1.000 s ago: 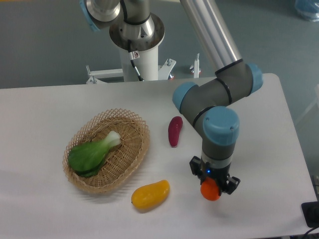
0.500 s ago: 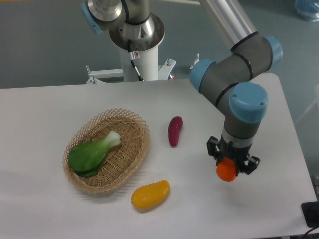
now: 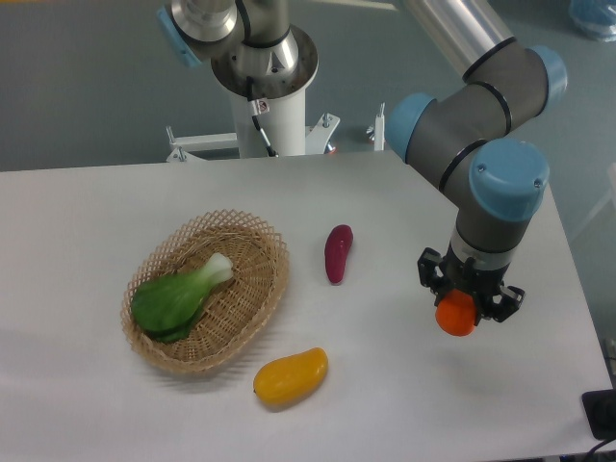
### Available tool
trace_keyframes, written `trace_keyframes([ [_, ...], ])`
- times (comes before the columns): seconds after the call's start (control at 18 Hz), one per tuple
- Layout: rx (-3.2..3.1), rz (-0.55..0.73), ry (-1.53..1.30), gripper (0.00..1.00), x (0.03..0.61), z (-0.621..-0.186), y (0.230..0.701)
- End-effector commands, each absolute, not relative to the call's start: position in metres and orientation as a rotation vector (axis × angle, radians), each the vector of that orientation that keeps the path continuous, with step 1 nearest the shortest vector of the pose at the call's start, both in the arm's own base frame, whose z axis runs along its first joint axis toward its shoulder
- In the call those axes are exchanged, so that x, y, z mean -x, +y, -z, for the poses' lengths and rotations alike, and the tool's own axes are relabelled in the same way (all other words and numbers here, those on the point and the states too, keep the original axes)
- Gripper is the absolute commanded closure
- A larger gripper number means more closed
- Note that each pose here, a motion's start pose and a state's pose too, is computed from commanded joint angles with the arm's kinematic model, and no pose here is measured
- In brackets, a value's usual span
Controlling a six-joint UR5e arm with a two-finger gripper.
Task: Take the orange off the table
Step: 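Lift the held orange up off the table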
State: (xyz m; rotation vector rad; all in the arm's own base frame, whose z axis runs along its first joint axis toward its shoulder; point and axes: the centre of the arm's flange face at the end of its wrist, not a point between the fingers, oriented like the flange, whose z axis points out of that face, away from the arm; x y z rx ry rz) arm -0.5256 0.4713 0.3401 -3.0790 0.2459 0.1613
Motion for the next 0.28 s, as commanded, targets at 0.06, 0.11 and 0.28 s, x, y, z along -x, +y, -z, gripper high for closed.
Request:
trace_keyframes([
  [0.06,3.081,-0.161,0.246,0.53,0.5261,-0.3394,0.4702],
  [0.11,3.081,-0.161,0.246,0.53,0.5261,-0.3393,0.4702],
  [0.28,3.086,-0.157,0.248,0.53,0.5260,-0.3368,0.4698],
])
